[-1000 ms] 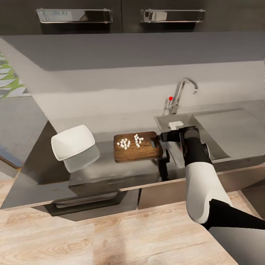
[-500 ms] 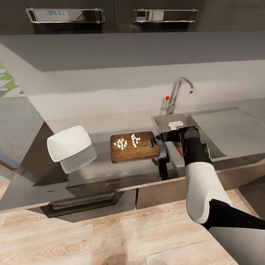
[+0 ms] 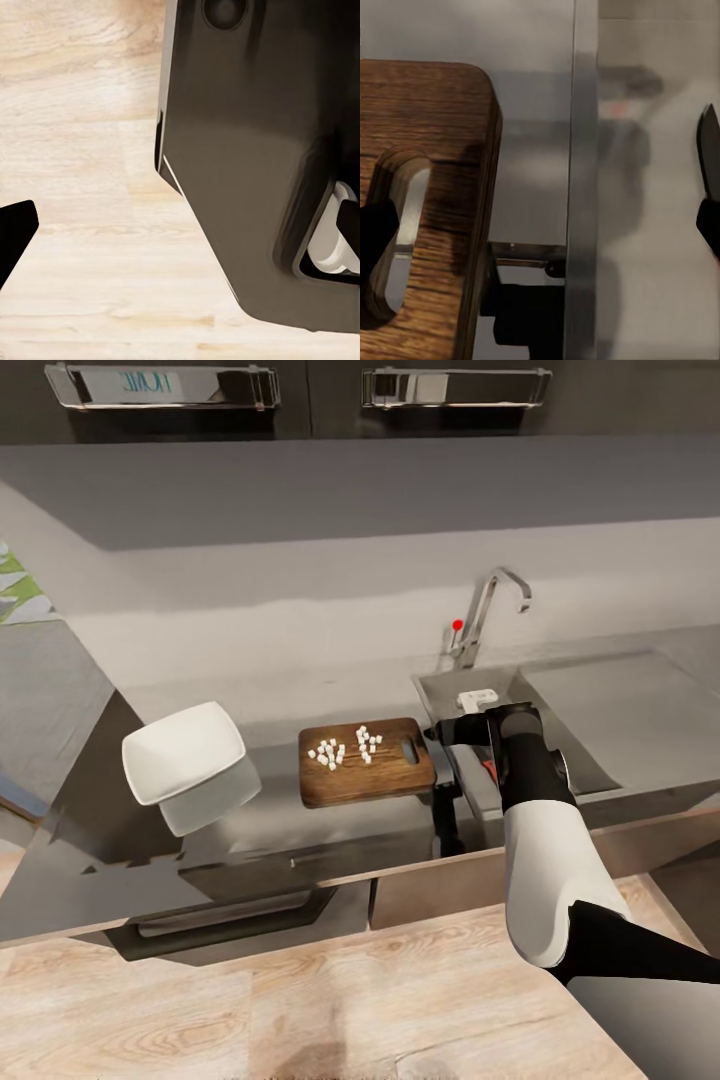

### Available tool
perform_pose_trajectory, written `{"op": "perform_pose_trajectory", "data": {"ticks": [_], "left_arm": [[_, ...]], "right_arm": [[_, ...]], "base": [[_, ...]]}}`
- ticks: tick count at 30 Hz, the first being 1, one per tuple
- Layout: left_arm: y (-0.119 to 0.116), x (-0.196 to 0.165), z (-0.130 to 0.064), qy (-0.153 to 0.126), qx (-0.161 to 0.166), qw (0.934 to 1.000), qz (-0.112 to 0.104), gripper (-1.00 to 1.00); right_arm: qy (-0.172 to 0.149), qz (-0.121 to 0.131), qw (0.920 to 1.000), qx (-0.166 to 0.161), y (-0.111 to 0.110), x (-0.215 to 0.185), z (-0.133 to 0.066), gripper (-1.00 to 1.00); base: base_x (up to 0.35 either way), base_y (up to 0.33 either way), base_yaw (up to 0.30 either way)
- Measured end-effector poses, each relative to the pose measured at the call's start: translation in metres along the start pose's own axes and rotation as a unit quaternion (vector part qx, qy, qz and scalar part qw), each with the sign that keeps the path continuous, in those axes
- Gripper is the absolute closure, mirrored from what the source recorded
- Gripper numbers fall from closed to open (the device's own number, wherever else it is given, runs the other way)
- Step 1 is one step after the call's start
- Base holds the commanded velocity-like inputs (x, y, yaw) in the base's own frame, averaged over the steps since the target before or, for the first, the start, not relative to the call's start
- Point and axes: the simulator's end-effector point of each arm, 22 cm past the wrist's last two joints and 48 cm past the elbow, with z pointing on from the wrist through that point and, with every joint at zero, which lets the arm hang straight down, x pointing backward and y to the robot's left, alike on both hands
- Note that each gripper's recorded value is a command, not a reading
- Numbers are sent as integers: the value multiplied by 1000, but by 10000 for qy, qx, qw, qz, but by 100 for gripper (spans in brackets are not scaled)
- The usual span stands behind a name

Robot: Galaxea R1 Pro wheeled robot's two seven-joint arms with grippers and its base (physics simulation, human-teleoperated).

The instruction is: In the kitchen, take the Vidalia onion out of the sink, dice it on the chopping board with the paring knife, put the diced onion into the bowl on the countertop, then place both the paring knife and the chopping board into the sink.

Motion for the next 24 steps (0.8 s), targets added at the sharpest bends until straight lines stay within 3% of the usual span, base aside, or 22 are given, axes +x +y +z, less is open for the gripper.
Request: {"op": "perform_pose_trajectory", "data": {"ticks": [24], "left_arm": [[0,3,0,42,-5,10000,2,-100]], "right_arm": [[52,4,10000,-45,2,6,6,-100]], "base": [[0,7,0]]}}
